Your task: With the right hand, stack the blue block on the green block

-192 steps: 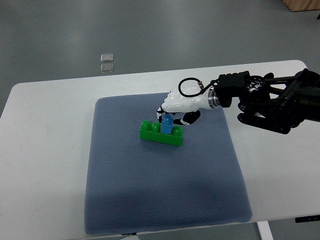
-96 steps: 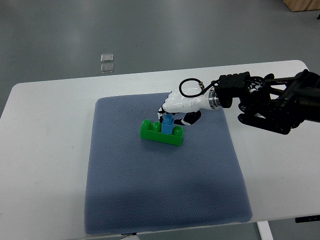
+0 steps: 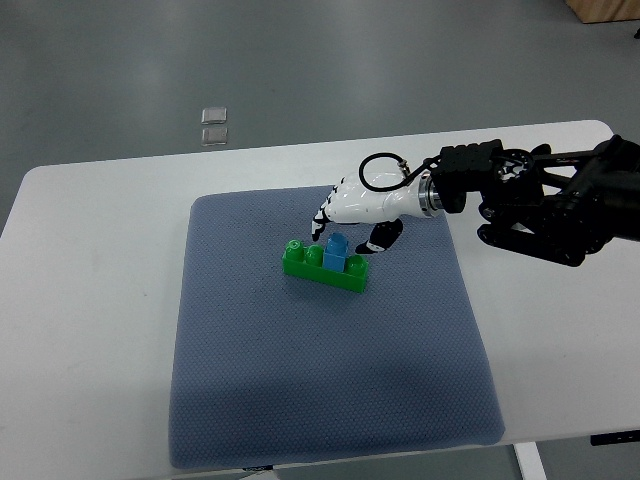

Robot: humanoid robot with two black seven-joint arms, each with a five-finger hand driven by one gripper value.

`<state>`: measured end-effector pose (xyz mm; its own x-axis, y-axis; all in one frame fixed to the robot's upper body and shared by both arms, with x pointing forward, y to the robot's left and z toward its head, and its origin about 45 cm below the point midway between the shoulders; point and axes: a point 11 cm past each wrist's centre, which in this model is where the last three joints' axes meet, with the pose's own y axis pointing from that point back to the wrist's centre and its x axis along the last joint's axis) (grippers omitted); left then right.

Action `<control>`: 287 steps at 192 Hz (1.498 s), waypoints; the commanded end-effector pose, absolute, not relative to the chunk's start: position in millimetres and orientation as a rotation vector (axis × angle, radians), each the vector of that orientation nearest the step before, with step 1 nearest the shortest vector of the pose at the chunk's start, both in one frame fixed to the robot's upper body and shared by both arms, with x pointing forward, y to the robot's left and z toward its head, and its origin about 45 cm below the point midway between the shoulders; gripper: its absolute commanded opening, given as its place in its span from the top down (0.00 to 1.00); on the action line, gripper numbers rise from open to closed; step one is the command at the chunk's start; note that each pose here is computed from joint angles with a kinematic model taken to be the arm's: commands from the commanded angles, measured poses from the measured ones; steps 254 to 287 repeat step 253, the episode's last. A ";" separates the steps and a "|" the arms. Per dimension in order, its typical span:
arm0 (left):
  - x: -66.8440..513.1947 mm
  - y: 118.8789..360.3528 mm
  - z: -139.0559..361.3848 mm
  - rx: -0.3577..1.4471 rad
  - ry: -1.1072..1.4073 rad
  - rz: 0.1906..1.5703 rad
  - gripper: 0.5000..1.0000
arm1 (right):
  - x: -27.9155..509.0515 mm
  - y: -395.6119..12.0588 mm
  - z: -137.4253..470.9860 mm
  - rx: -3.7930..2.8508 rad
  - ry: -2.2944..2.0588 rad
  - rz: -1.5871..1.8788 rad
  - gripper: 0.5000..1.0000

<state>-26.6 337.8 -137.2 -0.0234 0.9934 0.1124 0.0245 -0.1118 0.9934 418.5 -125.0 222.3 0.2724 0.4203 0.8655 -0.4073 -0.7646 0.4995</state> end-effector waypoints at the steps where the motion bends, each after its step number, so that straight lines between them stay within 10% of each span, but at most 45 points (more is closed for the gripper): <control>1: -27.2 337.8 -137.2 1.298 1.190 1.299 0.00 | 420.0 -127.7 224.3 1.868 0.004 1.566 0.50; 136: -26.3 337.8 -137.2 1.297 1.189 1.299 0.00 | 480.9 -230.6 240.8 2.294 -1.348 0.389 0.49; 185: -26.3 337.8 -137.2 1.297 1.189 1.299 0.00 | 476.7 -264.1 214.6 2.254 -1.741 -0.031 0.21; 287: -27.2 337.8 -137.2 1.298 1.190 1.299 0.00 | 461.3 -281.2 183.4 2.184 -1.808 -0.169 0.17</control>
